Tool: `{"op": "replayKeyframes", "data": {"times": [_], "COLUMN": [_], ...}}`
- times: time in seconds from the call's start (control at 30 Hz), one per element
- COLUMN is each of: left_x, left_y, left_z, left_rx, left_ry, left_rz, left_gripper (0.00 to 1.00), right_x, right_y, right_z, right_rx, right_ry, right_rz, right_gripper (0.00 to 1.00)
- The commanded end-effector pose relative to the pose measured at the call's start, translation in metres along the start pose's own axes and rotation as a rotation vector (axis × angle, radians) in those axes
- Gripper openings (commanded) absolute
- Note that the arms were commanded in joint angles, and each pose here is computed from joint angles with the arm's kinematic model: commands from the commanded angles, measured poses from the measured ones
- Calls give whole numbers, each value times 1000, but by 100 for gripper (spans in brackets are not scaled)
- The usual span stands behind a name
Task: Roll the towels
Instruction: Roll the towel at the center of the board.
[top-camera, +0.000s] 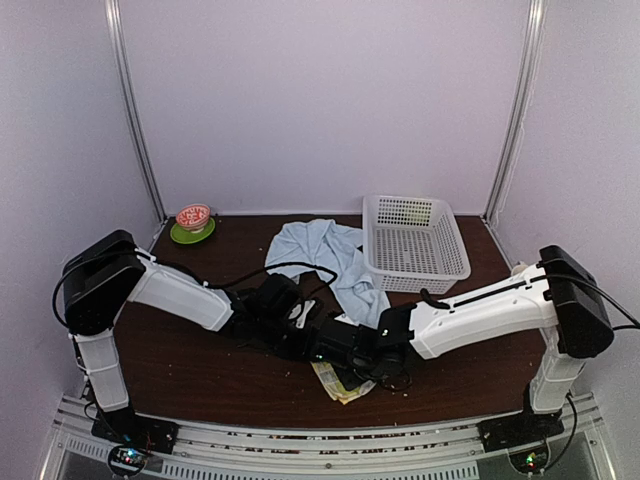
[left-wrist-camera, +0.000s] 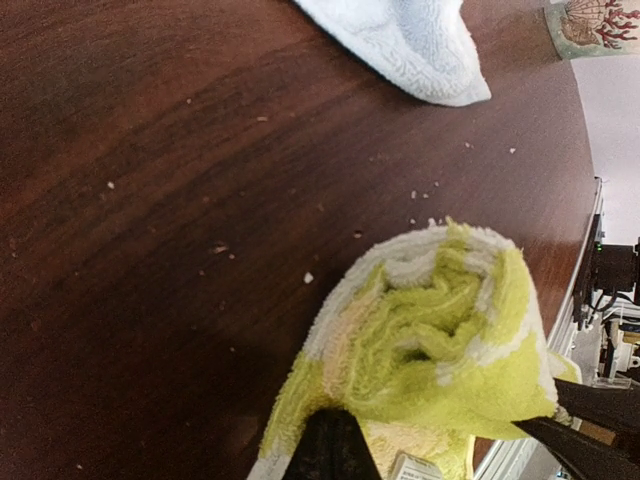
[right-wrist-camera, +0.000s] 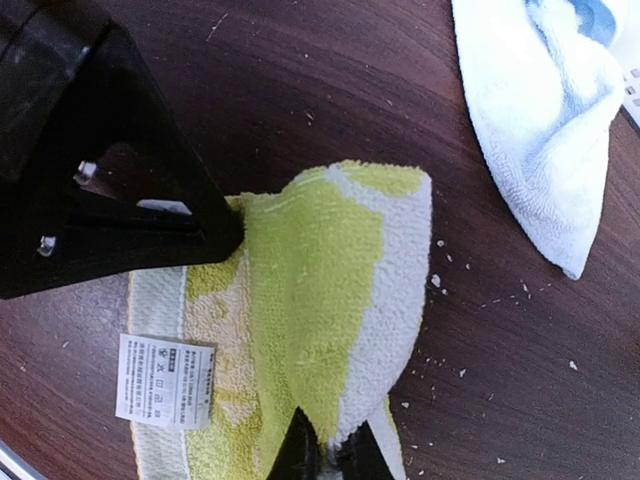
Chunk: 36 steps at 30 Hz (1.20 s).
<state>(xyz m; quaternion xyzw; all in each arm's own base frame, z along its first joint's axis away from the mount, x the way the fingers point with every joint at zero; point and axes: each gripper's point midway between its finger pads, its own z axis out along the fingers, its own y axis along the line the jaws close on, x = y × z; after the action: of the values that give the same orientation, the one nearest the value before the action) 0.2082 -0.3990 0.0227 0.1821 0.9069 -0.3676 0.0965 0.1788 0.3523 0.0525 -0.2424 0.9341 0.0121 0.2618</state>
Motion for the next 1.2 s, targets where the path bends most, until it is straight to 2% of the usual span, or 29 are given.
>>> {"op": "replayKeyframes", "data": {"times": [0.0,0.1,0.2,0.4,0.73,1.17], "left_x": [5,7,5,6,6,-2], "left_y": [10,11,10,10,7,-18], "left_z": [6,6,6,6,-4,-41], "left_rx": [-14,-16,-12,-13,-19,29], "left_ry": [16,18,15,18,3,-51], "left_rz": [-17,-17,-16,-16,-10,28], "left_gripper": [0,0,0,0,0,0], "right_x": [-5,-4,-5,-6,5,16], "right_y": [3,8,18,35,51,53], "right_z": [-3,-4,-7,-14,-11,-1], "right_rx": [23,4,-47,-171,-296,-370], "right_ry": [-13,-9,-13,-23,-1,28], "right_rz": [-34,-45,-48,-38,-14,19], "right_gripper": [0,0,12,24,32,45]}}
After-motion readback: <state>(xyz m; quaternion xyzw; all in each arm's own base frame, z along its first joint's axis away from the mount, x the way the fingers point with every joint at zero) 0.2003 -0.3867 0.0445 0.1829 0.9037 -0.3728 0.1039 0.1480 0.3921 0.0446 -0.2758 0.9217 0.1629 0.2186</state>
